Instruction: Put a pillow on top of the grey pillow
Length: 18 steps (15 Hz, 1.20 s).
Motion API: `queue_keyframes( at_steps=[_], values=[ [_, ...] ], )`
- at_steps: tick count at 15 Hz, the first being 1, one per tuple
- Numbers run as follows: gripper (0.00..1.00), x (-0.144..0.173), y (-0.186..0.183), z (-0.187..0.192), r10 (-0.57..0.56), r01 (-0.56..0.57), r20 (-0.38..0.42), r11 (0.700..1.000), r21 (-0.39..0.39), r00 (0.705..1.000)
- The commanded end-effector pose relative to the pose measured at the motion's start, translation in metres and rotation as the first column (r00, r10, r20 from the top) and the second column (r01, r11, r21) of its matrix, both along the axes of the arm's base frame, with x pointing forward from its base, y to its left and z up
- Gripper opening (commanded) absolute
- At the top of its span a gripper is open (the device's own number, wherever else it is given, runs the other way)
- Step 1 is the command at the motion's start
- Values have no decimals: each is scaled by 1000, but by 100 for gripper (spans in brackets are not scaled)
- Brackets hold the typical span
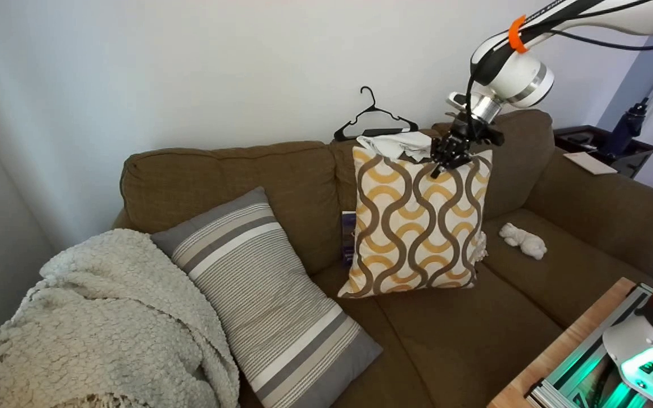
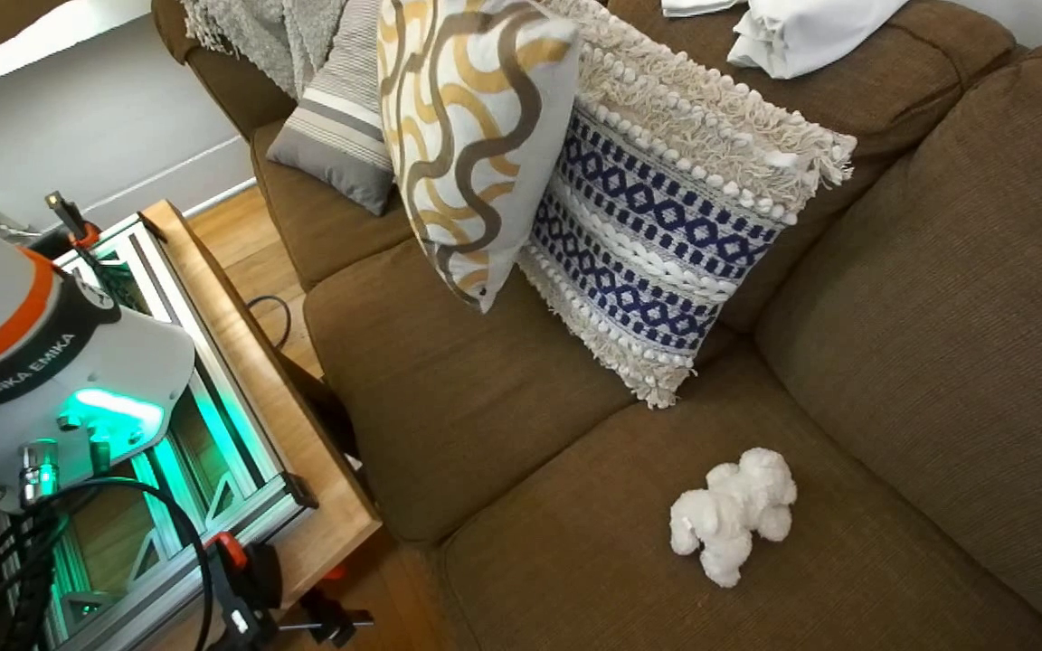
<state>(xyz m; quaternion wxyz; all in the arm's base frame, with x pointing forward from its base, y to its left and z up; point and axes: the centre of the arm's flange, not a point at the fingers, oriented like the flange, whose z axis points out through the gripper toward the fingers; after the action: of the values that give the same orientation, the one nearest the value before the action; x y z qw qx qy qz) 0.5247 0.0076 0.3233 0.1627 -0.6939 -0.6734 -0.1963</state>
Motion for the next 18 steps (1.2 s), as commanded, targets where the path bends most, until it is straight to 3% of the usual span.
queue_keyframes(
  at_steps=[1, 7, 10, 11, 17, 18],
  values=[
    [2, 11, 54, 78, 98, -96, 113, 995, -30, 989],
    [2, 59, 158, 161, 244, -236, 193, 970, -60, 950],
    [2, 97, 198, 189, 241, -244, 208, 970, -8, 948],
    [9, 52, 180, 155, 245, -241, 202, 969, -47, 948],
    [9, 77, 195, 152, 251, -252, 192, 967, -21, 949],
    [2, 77, 195, 152, 251, -252, 192, 968, -21, 949]
  ],
)
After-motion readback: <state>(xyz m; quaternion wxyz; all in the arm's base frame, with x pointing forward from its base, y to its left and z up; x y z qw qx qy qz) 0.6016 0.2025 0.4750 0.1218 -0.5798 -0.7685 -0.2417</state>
